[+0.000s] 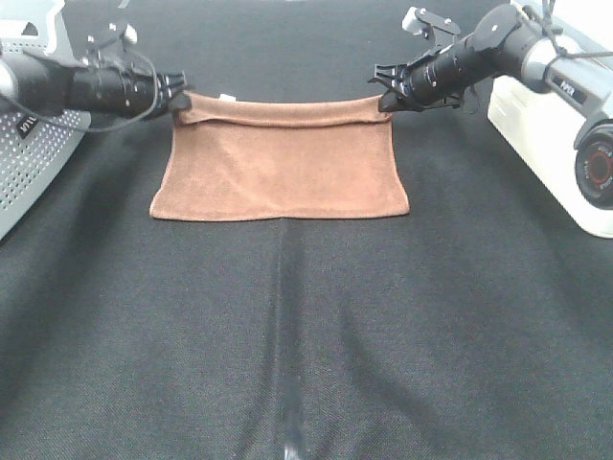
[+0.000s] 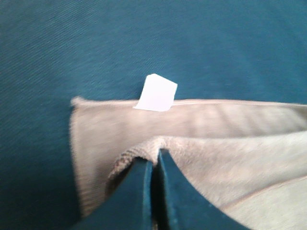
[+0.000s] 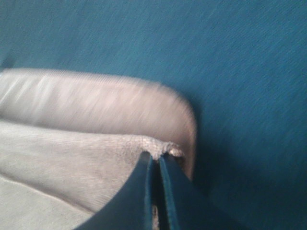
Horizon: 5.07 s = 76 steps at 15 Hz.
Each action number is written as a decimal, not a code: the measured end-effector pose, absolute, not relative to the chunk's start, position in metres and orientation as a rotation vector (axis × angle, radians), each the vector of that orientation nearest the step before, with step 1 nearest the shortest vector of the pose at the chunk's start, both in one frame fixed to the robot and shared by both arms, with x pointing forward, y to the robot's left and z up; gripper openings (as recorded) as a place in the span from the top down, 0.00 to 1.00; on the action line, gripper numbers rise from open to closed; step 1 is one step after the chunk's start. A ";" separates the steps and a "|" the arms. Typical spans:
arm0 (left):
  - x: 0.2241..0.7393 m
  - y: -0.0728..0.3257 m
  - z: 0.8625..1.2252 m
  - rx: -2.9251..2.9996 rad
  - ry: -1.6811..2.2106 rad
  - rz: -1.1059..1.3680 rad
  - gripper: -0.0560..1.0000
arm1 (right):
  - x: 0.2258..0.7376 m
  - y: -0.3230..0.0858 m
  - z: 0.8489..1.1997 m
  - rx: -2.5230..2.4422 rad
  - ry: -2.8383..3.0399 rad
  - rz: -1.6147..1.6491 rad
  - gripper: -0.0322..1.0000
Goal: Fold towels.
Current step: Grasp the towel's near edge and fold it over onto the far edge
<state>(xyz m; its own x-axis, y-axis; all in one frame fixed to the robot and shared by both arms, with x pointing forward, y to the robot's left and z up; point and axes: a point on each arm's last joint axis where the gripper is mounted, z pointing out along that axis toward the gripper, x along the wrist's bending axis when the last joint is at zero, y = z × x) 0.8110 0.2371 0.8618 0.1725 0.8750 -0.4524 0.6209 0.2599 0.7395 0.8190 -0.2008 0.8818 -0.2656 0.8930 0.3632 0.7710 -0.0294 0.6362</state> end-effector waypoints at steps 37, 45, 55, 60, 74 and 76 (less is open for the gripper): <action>0.680 0.240 0.900 1.630 1.883 -0.222 0.21 | 0.707 -0.210 0.919 2.232 2.594 0.497 0.31; 0.681 0.241 0.899 1.641 1.888 -0.187 0.21 | 0.709 -0.211 0.907 2.197 2.584 0.513 0.31; 0.682 0.225 0.869 1.669 1.913 -0.182 0.22 | 0.713 -0.203 0.875 2.277 2.591 0.605 0.31; 0.683 0.212 0.861 1.666 1.910 -0.153 0.60 | 0.712 -0.186 0.868 2.250 2.621 0.641 0.61; 0.655 0.215 0.902 1.939 1.824 -0.277 0.92 | 0.659 -0.196 0.882 2.390 2.608 0.455 0.97; 0.634 0.217 0.897 1.953 1.866 -0.314 0.92 | 0.637 -0.200 0.880 2.391 2.604 0.425 0.97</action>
<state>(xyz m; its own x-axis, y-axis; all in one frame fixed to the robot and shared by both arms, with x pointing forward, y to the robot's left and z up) 0.6344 0.2173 0.8971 0.0741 0.8951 -0.4398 0.9897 -0.0118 0.1426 0.6366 -0.1999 0.8804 -0.0505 0.8910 0.4512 0.9883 0.1098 -0.1062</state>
